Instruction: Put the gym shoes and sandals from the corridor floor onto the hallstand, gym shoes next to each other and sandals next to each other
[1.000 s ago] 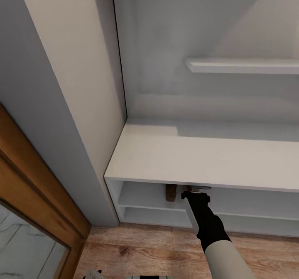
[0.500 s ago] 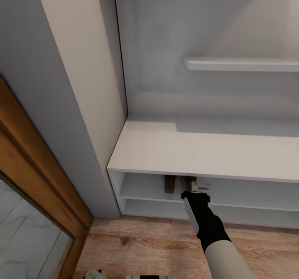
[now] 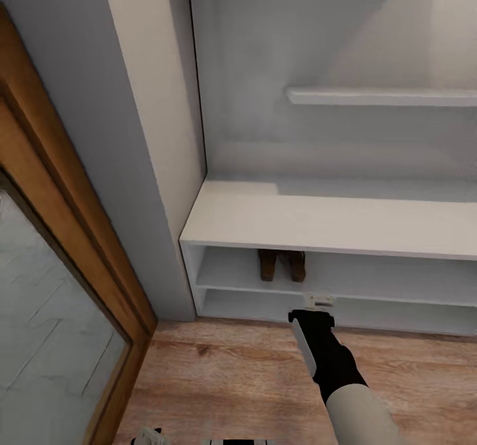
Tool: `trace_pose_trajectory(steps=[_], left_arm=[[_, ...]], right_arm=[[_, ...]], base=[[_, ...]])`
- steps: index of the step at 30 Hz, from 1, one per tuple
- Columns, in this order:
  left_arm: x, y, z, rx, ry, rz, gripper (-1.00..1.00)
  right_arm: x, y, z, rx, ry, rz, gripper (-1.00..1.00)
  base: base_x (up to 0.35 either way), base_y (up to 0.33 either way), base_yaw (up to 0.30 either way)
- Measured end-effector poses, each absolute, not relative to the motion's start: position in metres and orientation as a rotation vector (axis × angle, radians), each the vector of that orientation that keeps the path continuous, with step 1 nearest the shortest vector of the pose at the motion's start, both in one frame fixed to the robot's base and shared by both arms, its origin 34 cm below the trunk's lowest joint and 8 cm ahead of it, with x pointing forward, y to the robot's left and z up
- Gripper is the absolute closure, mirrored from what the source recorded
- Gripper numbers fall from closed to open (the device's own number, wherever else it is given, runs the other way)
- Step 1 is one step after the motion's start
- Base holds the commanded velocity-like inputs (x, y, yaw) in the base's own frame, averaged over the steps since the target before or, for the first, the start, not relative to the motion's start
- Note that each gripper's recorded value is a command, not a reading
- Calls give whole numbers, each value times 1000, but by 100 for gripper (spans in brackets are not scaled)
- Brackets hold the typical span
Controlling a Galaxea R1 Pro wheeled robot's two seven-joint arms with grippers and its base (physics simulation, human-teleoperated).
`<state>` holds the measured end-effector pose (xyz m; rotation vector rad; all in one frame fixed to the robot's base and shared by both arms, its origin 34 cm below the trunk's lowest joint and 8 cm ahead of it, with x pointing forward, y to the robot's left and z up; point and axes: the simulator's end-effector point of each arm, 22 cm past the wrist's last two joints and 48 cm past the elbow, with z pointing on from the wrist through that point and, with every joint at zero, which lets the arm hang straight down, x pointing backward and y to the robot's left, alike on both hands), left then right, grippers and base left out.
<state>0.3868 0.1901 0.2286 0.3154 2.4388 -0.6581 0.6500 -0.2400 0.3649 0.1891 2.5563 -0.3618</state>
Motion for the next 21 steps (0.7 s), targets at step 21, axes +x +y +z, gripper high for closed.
trace_pose_trajectory(steps=[21], left_arm=[[392, 209, 228, 266, 2440, -618, -100]], right_arm=[[629, -235, 333, 167, 2612, -370, -100]], base=[[-333, -126, 0]])
